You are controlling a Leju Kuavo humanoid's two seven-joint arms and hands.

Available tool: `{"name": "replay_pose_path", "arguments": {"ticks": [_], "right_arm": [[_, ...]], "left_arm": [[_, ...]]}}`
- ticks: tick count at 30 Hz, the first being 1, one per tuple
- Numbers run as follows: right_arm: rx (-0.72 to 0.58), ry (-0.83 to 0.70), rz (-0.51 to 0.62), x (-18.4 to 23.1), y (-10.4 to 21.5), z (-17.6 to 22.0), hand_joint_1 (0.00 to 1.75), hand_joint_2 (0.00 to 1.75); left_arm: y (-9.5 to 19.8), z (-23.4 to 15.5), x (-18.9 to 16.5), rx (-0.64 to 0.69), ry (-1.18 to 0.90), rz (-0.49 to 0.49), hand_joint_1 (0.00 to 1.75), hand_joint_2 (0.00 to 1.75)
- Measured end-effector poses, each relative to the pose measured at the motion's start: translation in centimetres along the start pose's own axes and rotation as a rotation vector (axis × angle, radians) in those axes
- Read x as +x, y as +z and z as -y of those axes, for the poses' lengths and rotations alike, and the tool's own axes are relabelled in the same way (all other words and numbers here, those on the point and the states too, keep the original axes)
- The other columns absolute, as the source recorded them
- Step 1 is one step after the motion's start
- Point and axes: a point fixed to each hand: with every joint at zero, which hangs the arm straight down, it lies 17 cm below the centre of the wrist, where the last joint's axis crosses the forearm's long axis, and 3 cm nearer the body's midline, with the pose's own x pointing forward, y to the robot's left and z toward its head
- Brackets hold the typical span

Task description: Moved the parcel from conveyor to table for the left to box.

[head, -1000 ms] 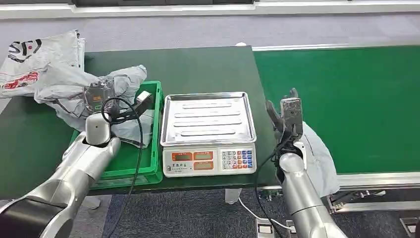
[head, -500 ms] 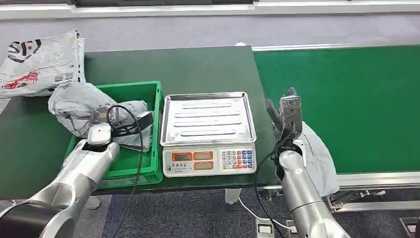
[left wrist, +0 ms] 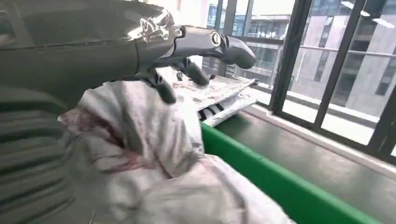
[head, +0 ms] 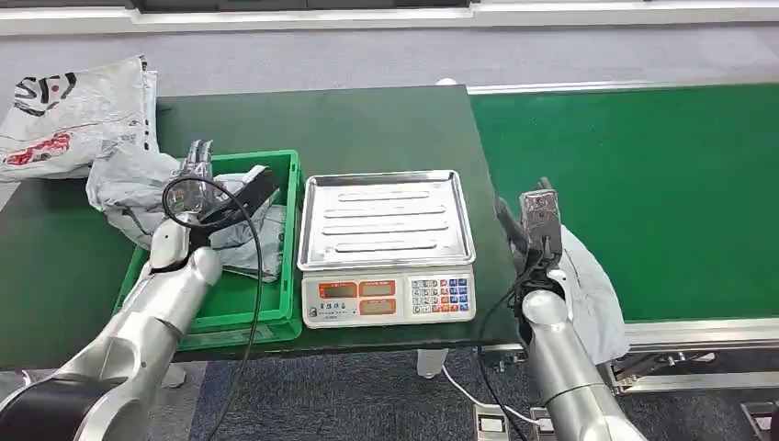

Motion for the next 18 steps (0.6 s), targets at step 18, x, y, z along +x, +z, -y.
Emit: {"name": "replay_pose_path", "arguments": {"ticks": [18], "right_arm": [[-0.016,0.009,-0.012,-1.6,2.2,1.1,0.0,1.75]], "left_arm": [[0.3,-9.0,1.8,0.289,0.641,0.056,0.0,0.0]]}}
